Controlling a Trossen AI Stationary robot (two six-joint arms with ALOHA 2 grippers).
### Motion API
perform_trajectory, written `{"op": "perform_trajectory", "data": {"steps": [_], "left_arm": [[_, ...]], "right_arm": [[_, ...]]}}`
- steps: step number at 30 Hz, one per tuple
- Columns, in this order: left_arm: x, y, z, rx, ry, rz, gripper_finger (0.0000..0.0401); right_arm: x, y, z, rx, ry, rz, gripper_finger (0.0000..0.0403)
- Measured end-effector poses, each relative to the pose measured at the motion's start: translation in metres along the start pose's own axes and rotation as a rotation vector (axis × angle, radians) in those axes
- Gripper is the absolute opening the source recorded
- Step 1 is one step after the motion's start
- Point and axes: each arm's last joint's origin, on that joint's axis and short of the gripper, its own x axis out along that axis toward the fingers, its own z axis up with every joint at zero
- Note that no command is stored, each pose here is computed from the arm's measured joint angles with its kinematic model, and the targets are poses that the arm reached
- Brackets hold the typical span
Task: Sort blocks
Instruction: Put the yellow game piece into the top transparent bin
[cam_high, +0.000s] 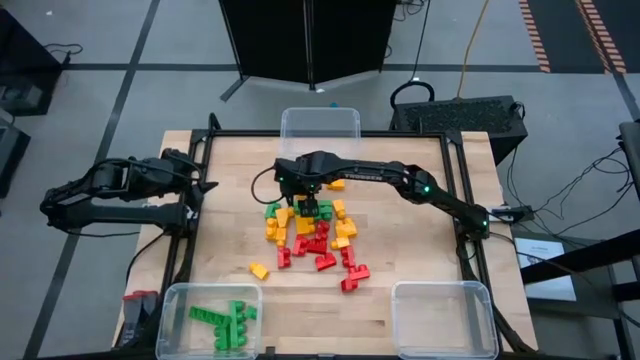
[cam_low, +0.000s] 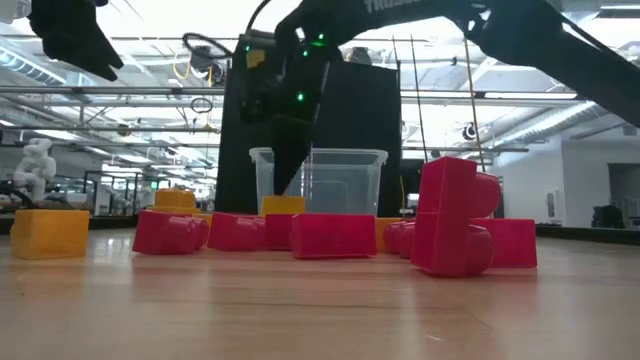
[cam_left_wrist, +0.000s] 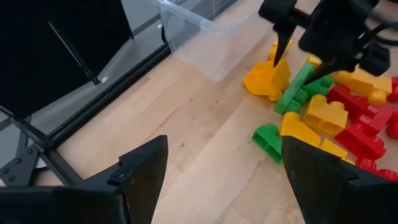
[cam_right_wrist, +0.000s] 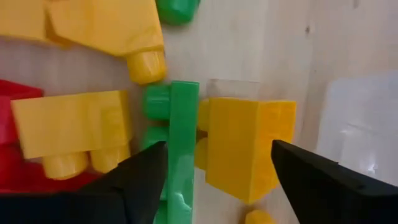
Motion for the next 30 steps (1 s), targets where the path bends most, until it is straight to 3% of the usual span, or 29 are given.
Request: {"op": "perform_trajectory", "data": {"steps": [7,17,24,30], "left_arm": [[0.0,0.0,0.0,0.004,-0.001,0.0,0.0287],[0.0,0.0,0.0,0.003,-0.001,-0.001,0.0287],[0.0,0.0,0.0,0.003,-0.002,-0.001,0.0287],[0.0,0.0,0.0,0.003,-0.001,-0.001,0.0287]], "right_arm": [[0.027,0.003,-0.002,-0.002,0.052,0.016,0.0291],[0.029,-0.008,-0.005,0.075,0.052,0.009,0.026],[0.029,-0.009,-0.005,0.102,0.055,0.009,0.019],[0.029,-0.007,-0.006,0.103,0.069,0.011,0.009]]}}
